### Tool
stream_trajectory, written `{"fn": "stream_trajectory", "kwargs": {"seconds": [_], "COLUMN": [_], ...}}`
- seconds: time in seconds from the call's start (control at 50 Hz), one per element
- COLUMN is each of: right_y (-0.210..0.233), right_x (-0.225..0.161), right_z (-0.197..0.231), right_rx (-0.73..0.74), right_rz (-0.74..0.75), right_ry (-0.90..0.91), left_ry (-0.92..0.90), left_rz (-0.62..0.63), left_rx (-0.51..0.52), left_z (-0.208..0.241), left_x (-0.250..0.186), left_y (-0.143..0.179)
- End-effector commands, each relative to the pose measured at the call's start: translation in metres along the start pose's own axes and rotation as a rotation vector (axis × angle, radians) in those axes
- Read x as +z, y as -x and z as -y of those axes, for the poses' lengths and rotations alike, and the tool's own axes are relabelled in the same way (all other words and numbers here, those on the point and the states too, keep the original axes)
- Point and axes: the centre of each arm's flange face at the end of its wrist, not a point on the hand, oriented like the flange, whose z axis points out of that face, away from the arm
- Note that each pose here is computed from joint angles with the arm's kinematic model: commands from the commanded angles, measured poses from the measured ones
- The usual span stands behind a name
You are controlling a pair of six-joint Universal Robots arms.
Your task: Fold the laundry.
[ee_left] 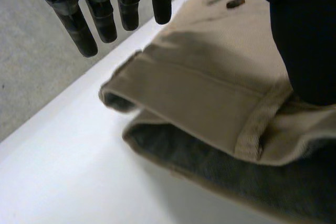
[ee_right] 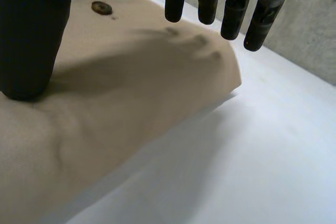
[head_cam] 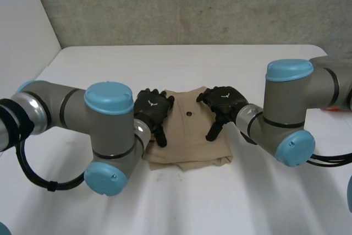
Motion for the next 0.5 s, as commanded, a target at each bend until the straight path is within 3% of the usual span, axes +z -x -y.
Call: {"fn": "stream_trajectory", "kwargs": {"seconds": [0.02,0.1,0.2,0.34,0.5], "right_y": [-0.008,-0.014,-0.007,0.023,0.071], "right_x": [-0.021,-0.044,-0.068,-0.086,-0.085], "right_z": [0.031,0.057,0.058,0.023,-0.016], "right_rx": [-0.036,-0.081,-0.122,-0.120,-0.181], "right_rz": [-0.068,-0.131,-0.141,-0.086,-0.010], "right_ry": [-0.071,-0.155,-0.176,-0.141,-0.218], "left_ry": [-0.111,-0.195,-0.259,-0.252,-0.278], "left_rz": [-0.010,-0.014,-0.131,-0.372,-0.408], "left_rx": [-0.024,-0.042,-0.105,-0.122,-0.132], "left_z": [0.044,0.079,0.110,0.119,0.126], "left_x": [-0.012,-0.034,-0.068,-0.101,-0.110], "left_y": [0.018,0.040,0.048,0.041,0.042]}}
